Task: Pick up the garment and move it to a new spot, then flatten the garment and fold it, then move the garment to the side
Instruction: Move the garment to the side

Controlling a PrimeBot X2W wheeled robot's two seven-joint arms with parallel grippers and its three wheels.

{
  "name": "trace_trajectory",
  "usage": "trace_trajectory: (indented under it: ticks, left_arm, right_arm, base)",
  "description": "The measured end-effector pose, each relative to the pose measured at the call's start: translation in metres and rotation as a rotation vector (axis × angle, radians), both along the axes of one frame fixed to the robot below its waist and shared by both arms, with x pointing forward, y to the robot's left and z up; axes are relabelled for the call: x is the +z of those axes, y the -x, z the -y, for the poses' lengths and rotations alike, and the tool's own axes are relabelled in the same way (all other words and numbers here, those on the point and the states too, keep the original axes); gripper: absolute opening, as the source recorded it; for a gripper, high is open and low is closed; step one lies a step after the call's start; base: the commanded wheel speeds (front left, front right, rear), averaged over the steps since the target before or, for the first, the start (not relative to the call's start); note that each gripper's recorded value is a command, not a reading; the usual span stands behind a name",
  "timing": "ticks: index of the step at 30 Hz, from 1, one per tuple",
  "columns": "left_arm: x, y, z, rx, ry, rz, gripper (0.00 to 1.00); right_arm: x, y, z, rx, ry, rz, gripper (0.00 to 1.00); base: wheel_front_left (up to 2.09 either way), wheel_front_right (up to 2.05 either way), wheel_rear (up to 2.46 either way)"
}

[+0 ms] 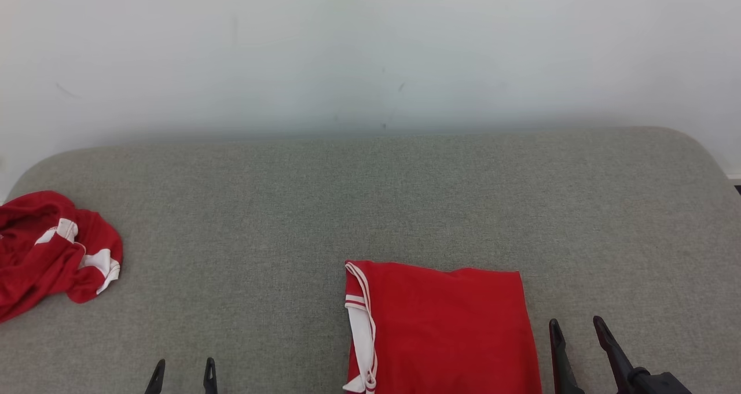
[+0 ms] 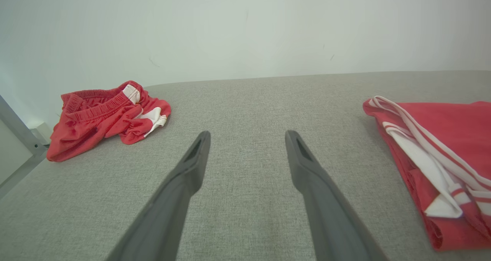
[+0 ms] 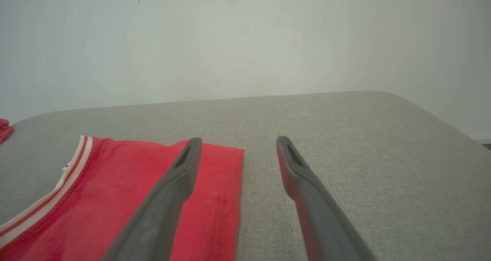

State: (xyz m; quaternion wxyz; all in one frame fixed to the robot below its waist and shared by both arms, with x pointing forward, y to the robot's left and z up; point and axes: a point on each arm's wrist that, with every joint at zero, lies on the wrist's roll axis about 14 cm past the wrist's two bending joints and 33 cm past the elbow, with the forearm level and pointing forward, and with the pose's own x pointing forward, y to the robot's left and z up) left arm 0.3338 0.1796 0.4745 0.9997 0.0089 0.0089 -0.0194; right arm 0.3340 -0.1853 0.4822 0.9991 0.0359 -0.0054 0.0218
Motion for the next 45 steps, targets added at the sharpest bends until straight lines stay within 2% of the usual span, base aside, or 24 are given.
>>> trace_trajectory:
  ticks: [12,18,27,38,45]
  left_arm:
    - [0.0,0.001,-0.001,0.006,0.001,-0.001,1.0]
    - [0.0,0.003,-0.002,0.009,0.003,0.0,1.0]
    - [0.002,0.004,-0.004,0.015,0.007,0.006,1.0]
    - [-0.003,0.007,-0.009,0.028,0.01,-0.011,1.0]
    - [-0.007,0.004,-0.007,0.02,0.009,-0.022,1.0]
  right_arm:
    - [-0.002,-0.001,-0.002,0.007,0.0,-0.007,1.0]
    - [0.005,-0.014,-0.005,0.02,0.018,0.013,1.0]
    - [-0.04,-0.032,-0.002,0.016,0.038,-0.144,1.0]
    - [-0.089,-0.036,-0.013,0.04,0.021,-0.334,1.0]
    - [-0.106,-0.038,-0.023,0.065,-0.001,-0.416,1.0]
  base:
    - [0.0,0.0,0.0]
    - [0.0,0.0,0.0]
    - [0.0,0.0,0.0]
    - [0.0,0.0,0.0]
    - [0.0,0.0,0.0]
